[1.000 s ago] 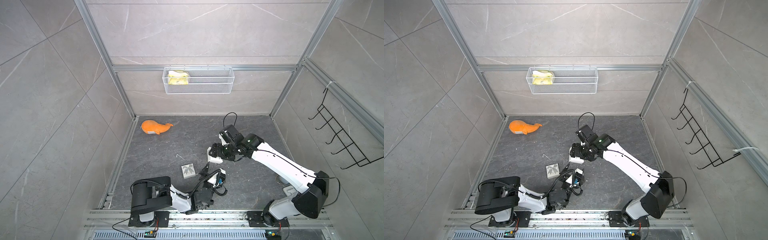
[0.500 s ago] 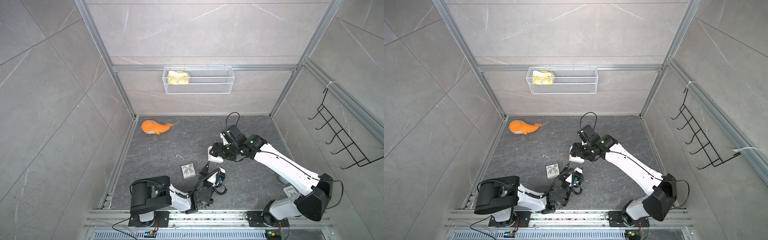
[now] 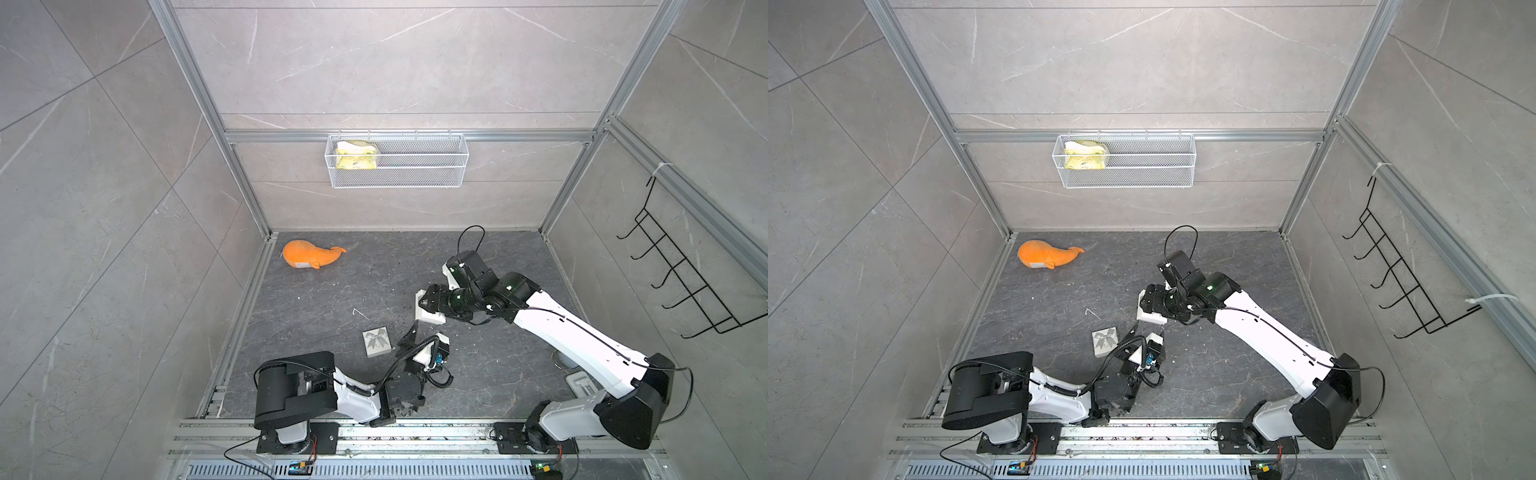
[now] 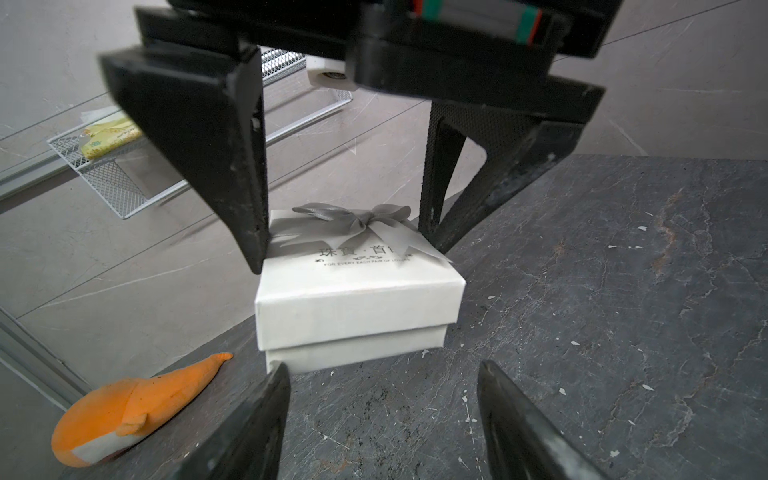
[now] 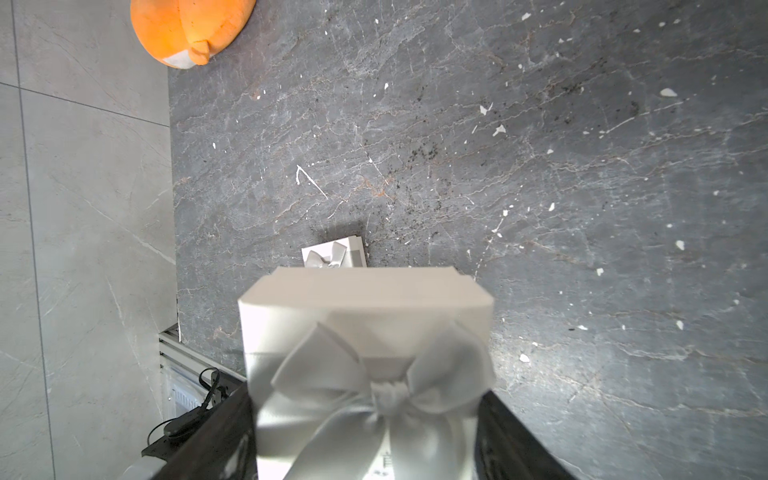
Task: Take the rings out of the lift-off lid box
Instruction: Open the lid on the jewelry box.
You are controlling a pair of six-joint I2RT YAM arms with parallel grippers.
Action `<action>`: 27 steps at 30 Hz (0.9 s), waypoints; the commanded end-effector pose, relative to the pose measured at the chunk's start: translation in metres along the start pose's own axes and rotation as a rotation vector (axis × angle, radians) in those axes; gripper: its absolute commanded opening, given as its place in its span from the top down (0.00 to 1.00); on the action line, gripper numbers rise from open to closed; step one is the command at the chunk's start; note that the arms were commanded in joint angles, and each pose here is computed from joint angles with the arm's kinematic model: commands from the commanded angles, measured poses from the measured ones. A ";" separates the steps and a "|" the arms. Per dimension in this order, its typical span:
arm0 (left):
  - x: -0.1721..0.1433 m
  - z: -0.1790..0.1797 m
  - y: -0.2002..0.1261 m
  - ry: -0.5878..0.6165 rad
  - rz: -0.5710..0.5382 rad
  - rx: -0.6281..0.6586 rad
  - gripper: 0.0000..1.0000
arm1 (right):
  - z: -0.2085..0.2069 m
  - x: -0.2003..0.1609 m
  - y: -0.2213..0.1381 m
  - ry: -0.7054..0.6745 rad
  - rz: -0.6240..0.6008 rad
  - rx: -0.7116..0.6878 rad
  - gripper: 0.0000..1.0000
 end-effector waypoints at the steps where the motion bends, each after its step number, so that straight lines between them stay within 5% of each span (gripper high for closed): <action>1: 0.025 0.016 0.008 -0.073 -0.046 0.054 0.26 | 0.001 -0.031 -0.002 -0.006 0.121 0.016 0.32; 27: 0.032 0.045 0.013 0.027 -0.022 0.150 0.15 | 0.004 -0.016 -0.008 -0.011 0.049 0.012 0.31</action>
Point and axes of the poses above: each gripper's point midway between its finger pads, its own y axis out along the fingers, its own z axis along the line the jaws close on, x = y × z, the point moved 2 cm from there along -y, back along the fingers, and after that the axes turned 2 degrees about -y, right-handed, at the moved point
